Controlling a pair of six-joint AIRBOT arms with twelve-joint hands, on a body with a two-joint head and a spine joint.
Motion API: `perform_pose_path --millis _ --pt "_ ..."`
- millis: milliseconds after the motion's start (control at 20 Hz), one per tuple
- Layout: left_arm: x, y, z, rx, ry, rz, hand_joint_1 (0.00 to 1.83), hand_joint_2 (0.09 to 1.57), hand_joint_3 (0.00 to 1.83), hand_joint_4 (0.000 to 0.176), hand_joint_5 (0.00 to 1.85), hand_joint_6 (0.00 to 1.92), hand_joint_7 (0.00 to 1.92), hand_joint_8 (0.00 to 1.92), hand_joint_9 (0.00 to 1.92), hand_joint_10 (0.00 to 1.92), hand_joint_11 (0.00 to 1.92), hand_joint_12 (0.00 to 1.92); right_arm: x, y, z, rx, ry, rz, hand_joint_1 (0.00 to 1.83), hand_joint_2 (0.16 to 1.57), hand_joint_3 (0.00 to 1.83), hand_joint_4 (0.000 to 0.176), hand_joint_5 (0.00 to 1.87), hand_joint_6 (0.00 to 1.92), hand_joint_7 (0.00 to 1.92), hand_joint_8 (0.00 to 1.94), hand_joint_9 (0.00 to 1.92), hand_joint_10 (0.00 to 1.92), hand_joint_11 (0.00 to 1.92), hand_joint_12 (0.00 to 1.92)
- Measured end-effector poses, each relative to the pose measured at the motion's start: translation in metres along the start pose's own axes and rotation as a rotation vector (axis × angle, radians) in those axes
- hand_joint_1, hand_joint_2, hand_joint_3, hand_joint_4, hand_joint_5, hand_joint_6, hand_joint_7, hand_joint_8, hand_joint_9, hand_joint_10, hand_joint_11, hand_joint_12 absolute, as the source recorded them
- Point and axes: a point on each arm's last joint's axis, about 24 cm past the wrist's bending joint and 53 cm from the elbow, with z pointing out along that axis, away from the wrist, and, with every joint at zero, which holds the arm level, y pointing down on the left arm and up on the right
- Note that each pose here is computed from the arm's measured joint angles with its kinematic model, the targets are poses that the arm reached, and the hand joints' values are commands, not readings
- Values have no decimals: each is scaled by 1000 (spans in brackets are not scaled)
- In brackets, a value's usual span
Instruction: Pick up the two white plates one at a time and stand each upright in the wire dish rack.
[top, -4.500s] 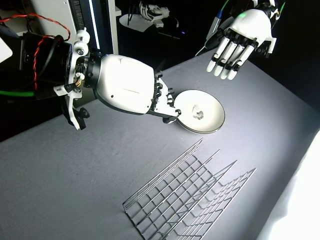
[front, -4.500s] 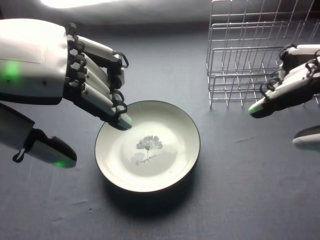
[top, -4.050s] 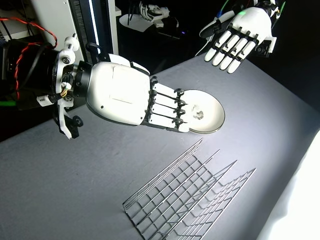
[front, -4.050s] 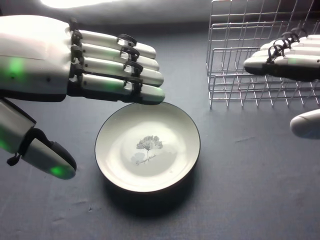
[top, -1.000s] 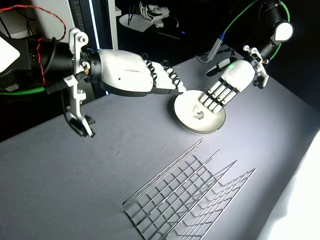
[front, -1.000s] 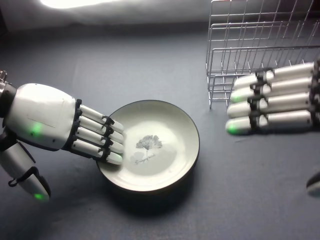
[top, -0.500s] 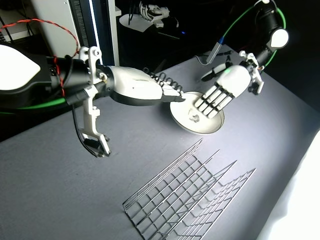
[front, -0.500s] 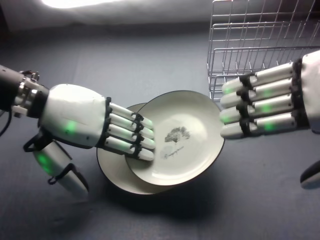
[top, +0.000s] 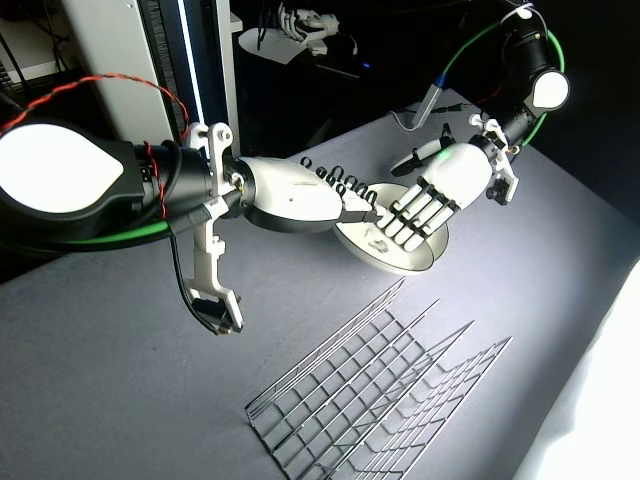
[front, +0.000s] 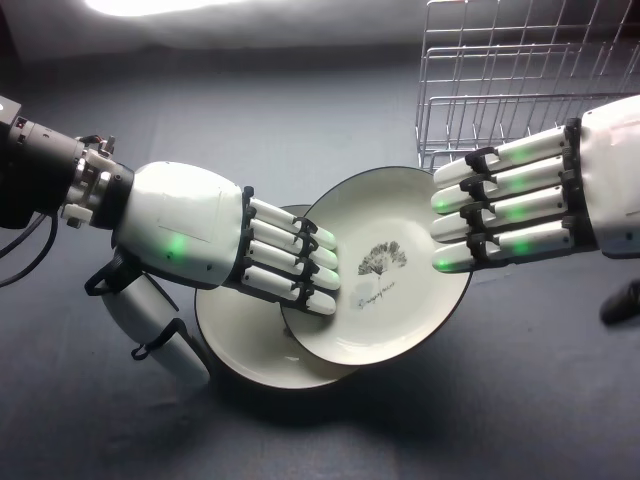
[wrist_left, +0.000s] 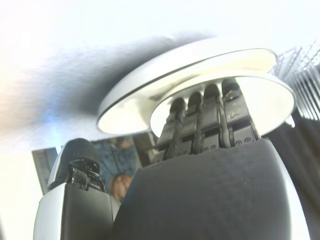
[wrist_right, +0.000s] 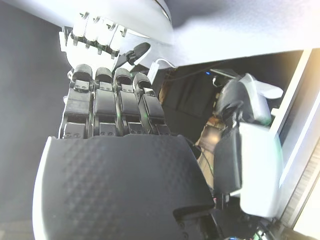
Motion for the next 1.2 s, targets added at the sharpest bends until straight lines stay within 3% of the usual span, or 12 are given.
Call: perform_pose_path --millis 50,200,500,700,1000,1200 --pt "0 0 0 0 0 0 0 1136 2 0 0 0 0 0 0 0 0 0 0 1 1 -2 0 2 1250 947 18 0 73 18 9 2 11 3 0 494" --pt "0 0 0 -1 1 1 0 1140 3 0 0 0 0 0 0 0 0 0 5 2 3 -6 9 15 1343 961 9 0 26 1 0 0 16 3 0 617" --pt "0 1 -1 -1 1 1 0 1148 5 0 0 0 0 0 0 0 0 0 15 2 23 -2 27 30 1202 963 1 0 22 5 6 1 21 6 0 674" --pt "0 1 0 0 0 0 0 1152 5 0 0 0 0 0 0 0 0 0 27 1 43 0 46 52 1172 973 6 0 100 11 91 7 102 18 0 874" --pt "0 3 -3 -1 1 -1 0 1150 3 0 0 0 0 0 0 0 0 0 36 -20 65 36 57 59 1379 1018 14 0 215 21 224 16 242 40 0 1154" --pt "0 4 -3 -1 0 -2 0 1145 1 0 0 0 0 0 0 0 0 0 35 -22 78 27 50 60 1451 1016 3 0 303 16 317 9 334 37 0 1272"
